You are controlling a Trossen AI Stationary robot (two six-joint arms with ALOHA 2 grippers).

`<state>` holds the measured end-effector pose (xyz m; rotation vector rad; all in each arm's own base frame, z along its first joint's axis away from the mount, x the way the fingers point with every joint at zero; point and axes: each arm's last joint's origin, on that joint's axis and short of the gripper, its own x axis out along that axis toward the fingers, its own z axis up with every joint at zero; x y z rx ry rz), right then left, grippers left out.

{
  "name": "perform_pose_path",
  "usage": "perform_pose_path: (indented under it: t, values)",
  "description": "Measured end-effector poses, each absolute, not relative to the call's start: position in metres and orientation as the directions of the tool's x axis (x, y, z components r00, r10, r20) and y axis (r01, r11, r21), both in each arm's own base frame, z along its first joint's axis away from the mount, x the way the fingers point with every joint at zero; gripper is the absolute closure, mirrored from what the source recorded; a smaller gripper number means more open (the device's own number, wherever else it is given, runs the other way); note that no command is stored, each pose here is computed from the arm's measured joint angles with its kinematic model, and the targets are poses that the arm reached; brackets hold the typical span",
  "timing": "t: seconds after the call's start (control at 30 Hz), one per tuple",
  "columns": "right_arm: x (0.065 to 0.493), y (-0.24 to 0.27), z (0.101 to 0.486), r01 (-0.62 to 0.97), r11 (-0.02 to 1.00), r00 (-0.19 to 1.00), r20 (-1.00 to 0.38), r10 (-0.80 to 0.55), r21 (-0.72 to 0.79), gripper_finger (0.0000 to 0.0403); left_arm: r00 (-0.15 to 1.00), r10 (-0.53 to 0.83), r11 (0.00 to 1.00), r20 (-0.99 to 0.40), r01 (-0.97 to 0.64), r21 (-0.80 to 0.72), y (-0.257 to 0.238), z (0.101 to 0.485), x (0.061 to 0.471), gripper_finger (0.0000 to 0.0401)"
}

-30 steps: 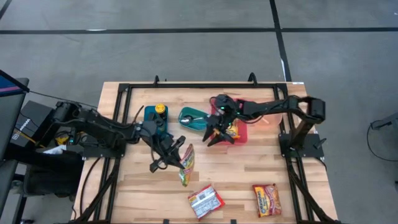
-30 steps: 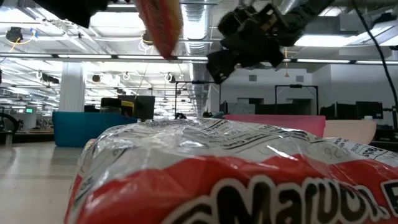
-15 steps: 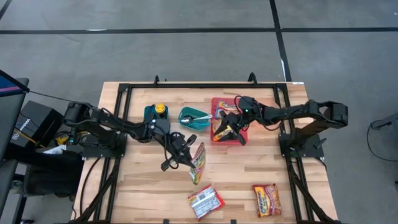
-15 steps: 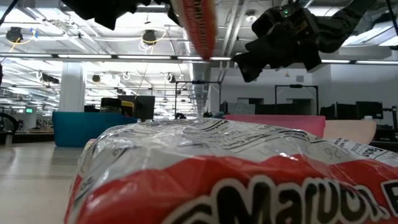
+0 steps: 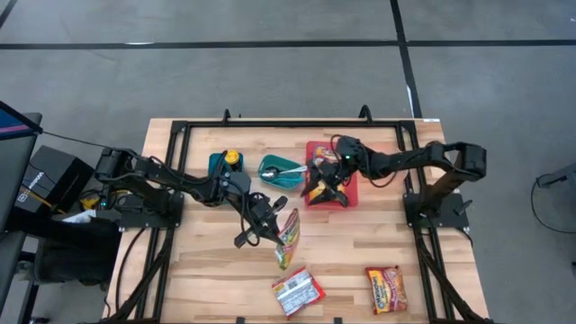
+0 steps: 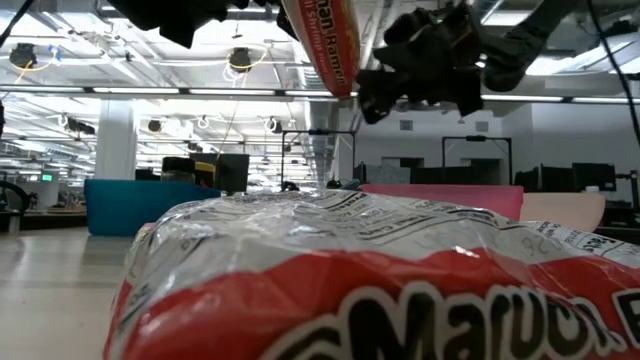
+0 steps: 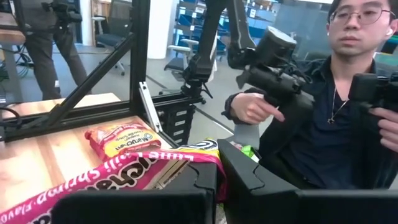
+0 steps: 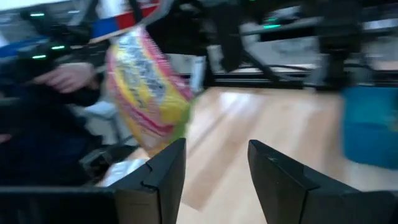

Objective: Pick & Place Food Item
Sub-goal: Put the green noodle pack into the red bin

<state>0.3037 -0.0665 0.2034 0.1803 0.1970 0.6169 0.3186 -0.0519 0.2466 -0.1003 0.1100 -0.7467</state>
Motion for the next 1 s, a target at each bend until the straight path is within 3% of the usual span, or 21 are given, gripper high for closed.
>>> perform_pose_path:
  t: [0.1, 0.57, 1.0]
  values:
    - [0.318, -0.064, 0.205, -0.631, 0.736, 0.736, -0.111, 0.668, 0.243, 0.0234, 0.723, -0.687, 0.725, -0.067, 0.676, -0.133, -0.053, 0.246, 0.318, 0.0401]
    - [0.346, -0.051, 0.206, -0.723, 0.645, 0.645, -0.092, 0.759, 0.250, 0.0233, 0.707, -0.704, 0.709, -0.071, 0.692, -0.138, -0.057, 0.246, 0.317, 0.0401]
    - [0.347, -0.044, 0.209, -0.704, 0.672, 0.670, -0.099, 0.736, 0.231, 0.0231, 0.709, -0.701, 0.711, -0.070, 0.690, -0.137, -0.057, 0.246, 0.317, 0.0401]
